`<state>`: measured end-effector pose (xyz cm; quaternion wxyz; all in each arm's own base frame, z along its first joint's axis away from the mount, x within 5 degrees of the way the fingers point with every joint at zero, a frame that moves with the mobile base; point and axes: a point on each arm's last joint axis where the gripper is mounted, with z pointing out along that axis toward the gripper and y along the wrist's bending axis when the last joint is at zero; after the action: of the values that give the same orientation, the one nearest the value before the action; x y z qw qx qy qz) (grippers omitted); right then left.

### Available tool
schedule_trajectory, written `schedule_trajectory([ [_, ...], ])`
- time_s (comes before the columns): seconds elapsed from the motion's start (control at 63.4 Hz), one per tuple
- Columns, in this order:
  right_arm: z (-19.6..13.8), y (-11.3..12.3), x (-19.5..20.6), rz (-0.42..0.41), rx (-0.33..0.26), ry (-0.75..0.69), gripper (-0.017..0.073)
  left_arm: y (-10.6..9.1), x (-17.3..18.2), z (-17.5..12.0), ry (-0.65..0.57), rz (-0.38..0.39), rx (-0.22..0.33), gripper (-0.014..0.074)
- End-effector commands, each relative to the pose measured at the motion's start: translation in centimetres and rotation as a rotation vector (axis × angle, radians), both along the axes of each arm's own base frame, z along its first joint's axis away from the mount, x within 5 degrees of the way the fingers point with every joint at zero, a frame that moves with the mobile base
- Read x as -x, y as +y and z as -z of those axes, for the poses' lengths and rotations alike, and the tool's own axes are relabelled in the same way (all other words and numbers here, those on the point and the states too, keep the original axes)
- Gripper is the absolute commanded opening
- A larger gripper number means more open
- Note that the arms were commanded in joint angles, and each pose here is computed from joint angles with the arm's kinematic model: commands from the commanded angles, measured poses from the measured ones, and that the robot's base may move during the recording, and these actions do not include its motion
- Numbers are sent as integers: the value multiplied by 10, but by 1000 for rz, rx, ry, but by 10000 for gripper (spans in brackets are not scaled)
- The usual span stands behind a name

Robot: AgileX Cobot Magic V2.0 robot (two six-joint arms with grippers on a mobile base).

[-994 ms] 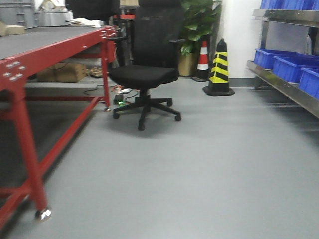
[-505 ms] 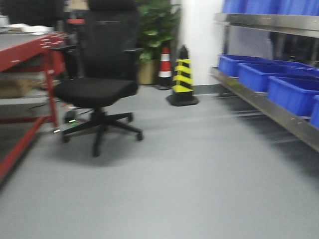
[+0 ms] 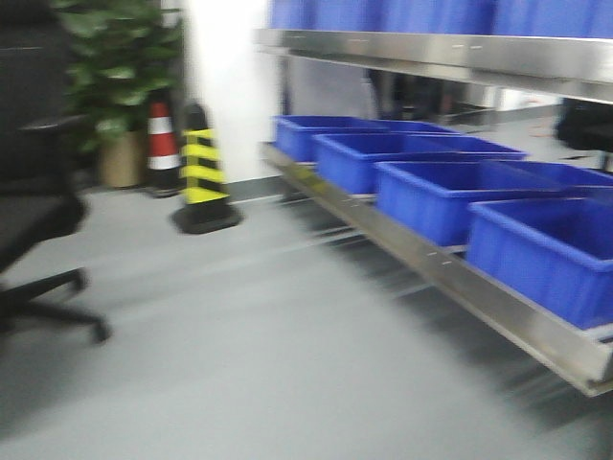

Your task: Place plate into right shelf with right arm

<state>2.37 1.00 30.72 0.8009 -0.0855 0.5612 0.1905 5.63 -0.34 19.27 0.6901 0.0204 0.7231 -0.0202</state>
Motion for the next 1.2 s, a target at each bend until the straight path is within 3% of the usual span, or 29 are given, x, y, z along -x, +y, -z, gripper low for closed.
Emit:
schedule_trajectory([
  [0.0, -16, -3, 4, 21, -37, -94, 54, 0, 0, -5, -83, -4, 14, -47],
  [1.184, -16, -3, 4, 21, -36, -93, 54, 0, 0, -5, -83, -4, 14, -47],
])
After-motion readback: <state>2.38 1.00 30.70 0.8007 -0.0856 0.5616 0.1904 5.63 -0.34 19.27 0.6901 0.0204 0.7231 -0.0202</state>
